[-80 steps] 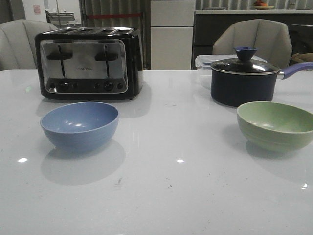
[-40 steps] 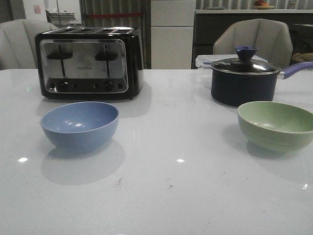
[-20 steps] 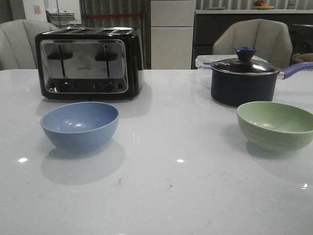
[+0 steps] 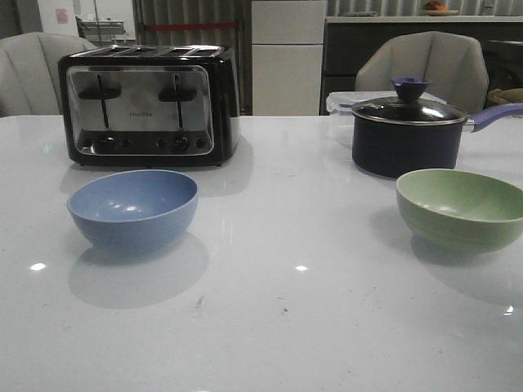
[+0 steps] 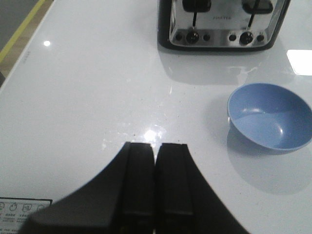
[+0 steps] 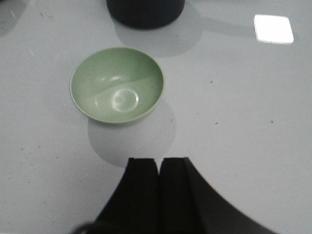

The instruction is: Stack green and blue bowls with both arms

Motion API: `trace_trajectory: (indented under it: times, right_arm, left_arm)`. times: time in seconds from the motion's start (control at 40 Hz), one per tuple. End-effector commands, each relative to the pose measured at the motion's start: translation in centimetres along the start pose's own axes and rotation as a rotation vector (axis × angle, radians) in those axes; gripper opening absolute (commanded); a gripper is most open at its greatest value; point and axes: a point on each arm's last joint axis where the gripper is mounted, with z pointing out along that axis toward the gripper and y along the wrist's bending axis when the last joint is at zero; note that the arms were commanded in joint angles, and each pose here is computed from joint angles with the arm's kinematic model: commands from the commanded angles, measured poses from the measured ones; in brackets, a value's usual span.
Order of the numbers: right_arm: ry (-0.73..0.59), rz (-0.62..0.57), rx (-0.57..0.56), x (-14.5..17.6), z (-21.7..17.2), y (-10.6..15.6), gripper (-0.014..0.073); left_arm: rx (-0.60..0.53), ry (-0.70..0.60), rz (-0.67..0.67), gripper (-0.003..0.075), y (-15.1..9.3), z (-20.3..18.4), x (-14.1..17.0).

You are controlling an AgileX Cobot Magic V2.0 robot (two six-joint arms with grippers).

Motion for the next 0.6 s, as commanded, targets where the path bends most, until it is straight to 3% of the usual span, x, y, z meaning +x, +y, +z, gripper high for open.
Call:
trace_trajectory:
  times: [0.0, 0.15, 0.25, 0.35, 0.42, 0.57]
  right_arm:
    - [-0.034, -0.001, -0.002, -1.5, 0.7, 0.0, 0.0057]
    - [0.05, 0.001, -0.001, -1.4, 2.6, 0.0, 0.0094]
    - [0.086, 0.001, 0.0, -1.4, 3.7, 0.0, 0.0246]
    - [0.105, 0.002, 0.001, -1.5, 4.6, 0.0, 0.0443]
    - [0.112, 0.002, 0.001, -1.5, 5.3, -0.1, 0.0532]
    - [0.118, 0.034, 0.008, -2.7, 7.4, -0.3, 0.0553]
  left_arm:
    - [0.002, -0.044, -0.011, 0.0093, 0.0, 0.5, -1.4]
    - [0.001, 0.002, -0.001, 0.0108, 0.0, 1.6, -1.4]
    - [0.004, 0.002, 0.001, 0.0223, 0.0, 1.9, -1.5]
    - [0.036, -0.007, 0.013, 0.0424, -0.3, 1.9, -1.6]
    - [0.073, -0.01, 0.012, 0.0526, -0.7, 1.9, -1.6]
    - [0.163, -0.022, 0.029, 0.0549, -1.6, 1.8, -1.7]
